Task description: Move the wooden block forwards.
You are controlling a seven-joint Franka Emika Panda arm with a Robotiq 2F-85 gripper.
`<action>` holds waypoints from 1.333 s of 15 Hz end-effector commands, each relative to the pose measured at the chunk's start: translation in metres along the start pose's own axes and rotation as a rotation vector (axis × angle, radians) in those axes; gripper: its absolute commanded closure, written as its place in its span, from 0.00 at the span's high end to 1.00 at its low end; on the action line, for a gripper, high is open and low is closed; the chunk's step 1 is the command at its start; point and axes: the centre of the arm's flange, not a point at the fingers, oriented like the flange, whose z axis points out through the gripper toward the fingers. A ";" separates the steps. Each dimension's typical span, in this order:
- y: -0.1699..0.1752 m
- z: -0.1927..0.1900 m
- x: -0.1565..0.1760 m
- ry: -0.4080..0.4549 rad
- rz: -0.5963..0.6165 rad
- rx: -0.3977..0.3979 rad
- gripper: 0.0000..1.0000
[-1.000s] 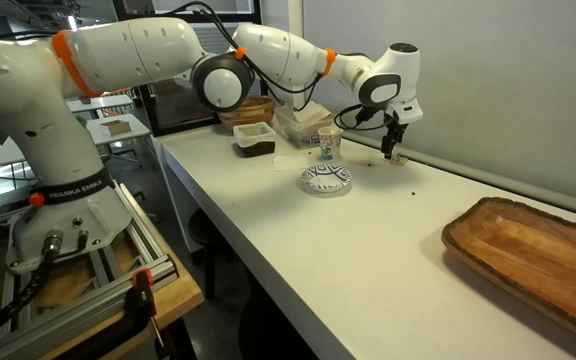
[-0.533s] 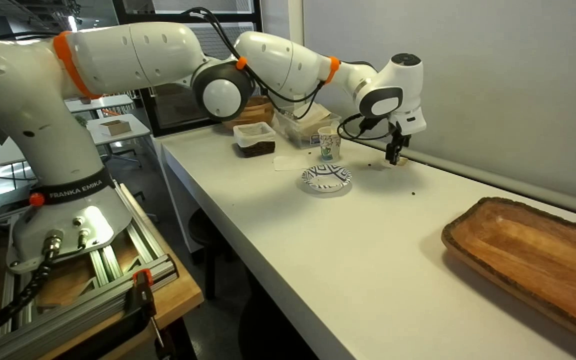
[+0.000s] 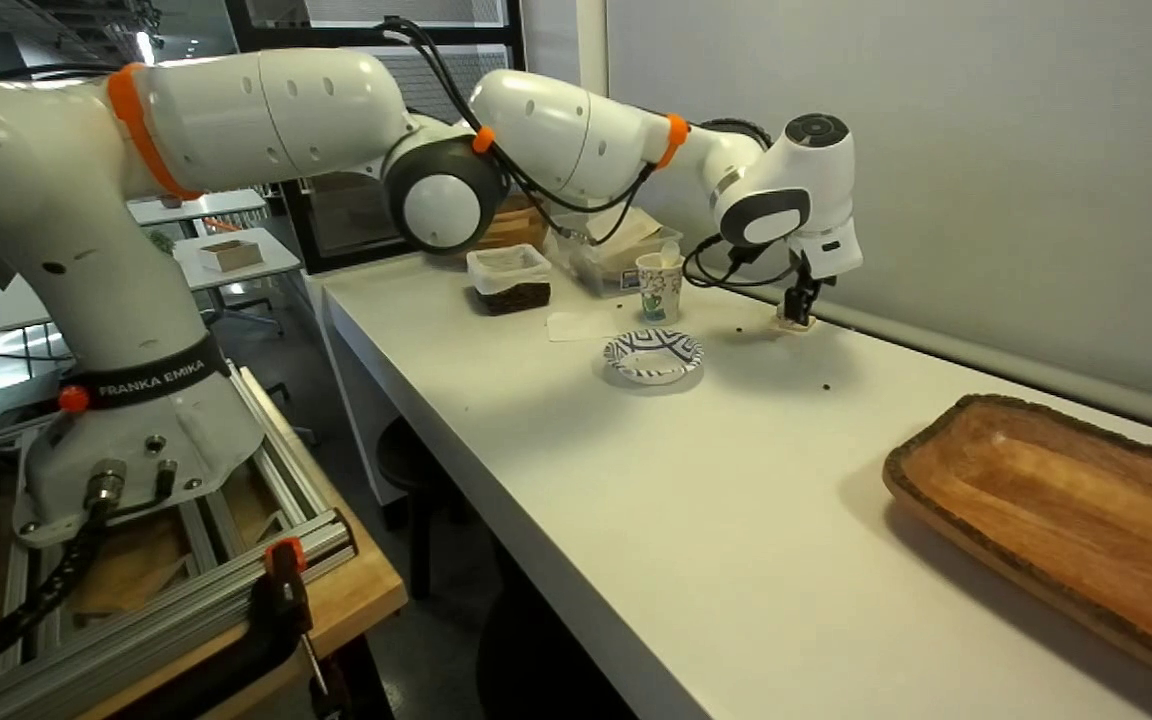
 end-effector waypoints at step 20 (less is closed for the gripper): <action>-0.011 0.063 0.030 -0.096 -0.062 0.233 0.00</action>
